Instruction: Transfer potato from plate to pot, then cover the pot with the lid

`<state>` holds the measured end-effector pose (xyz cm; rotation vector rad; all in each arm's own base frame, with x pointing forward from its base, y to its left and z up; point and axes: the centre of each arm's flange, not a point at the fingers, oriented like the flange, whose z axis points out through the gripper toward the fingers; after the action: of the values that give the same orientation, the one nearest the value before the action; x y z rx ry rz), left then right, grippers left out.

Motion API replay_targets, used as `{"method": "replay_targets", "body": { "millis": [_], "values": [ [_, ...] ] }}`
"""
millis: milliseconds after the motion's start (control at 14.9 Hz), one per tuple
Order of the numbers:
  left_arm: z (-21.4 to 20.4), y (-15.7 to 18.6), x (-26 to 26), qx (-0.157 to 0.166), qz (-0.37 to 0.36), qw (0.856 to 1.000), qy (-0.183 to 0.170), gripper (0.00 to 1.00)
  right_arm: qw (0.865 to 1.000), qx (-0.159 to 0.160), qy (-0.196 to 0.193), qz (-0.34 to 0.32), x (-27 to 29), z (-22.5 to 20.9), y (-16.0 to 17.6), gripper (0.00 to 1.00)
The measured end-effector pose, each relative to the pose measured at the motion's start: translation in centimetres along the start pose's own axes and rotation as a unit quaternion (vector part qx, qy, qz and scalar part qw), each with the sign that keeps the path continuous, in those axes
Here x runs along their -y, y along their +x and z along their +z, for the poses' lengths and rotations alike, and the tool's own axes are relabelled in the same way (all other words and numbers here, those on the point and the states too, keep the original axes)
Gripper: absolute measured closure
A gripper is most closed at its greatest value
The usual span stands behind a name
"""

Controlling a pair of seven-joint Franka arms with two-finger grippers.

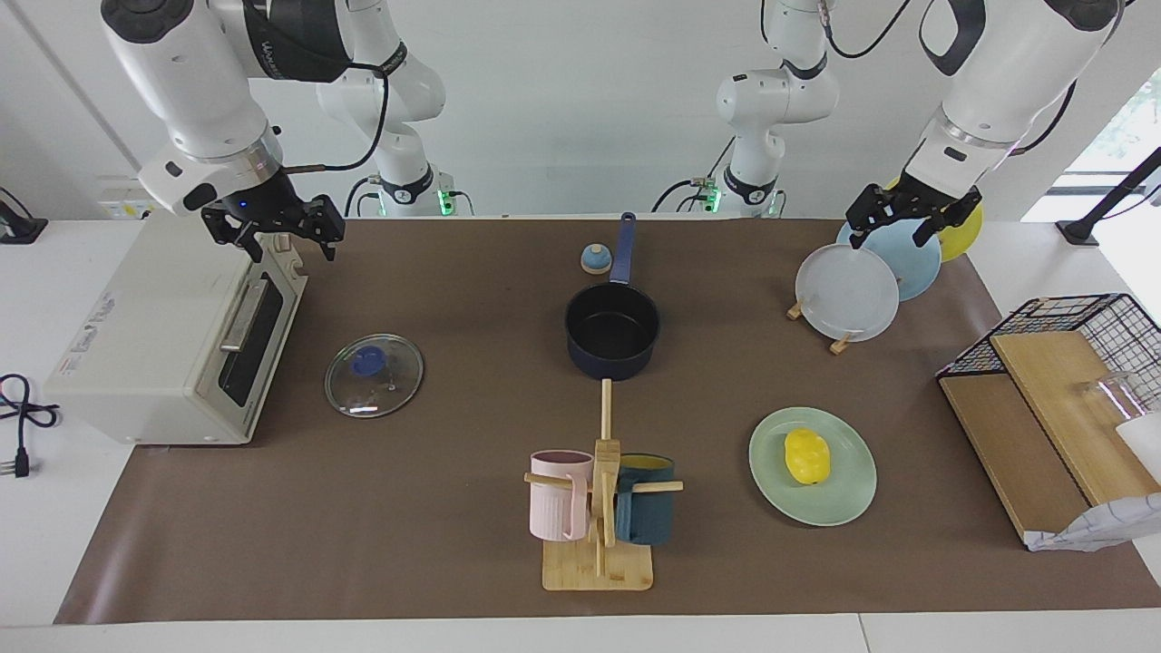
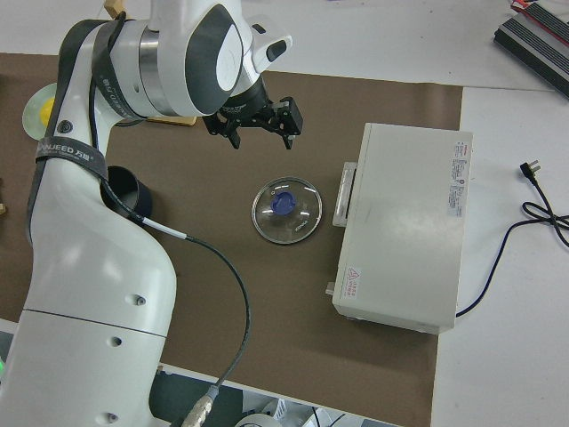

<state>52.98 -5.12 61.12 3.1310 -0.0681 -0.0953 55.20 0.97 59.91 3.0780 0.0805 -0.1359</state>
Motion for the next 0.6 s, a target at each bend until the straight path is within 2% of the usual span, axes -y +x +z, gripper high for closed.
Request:
{"method": "replay_targets", "body": {
  "millis": [603],
  "values": [
    [-0.05,0.17,-0.31,-0.008,0.003,1.000,0.000,0.00,1.000,0.000,0.000,0.000,0.04,0.00,0.00,0.00]
  ]
}}
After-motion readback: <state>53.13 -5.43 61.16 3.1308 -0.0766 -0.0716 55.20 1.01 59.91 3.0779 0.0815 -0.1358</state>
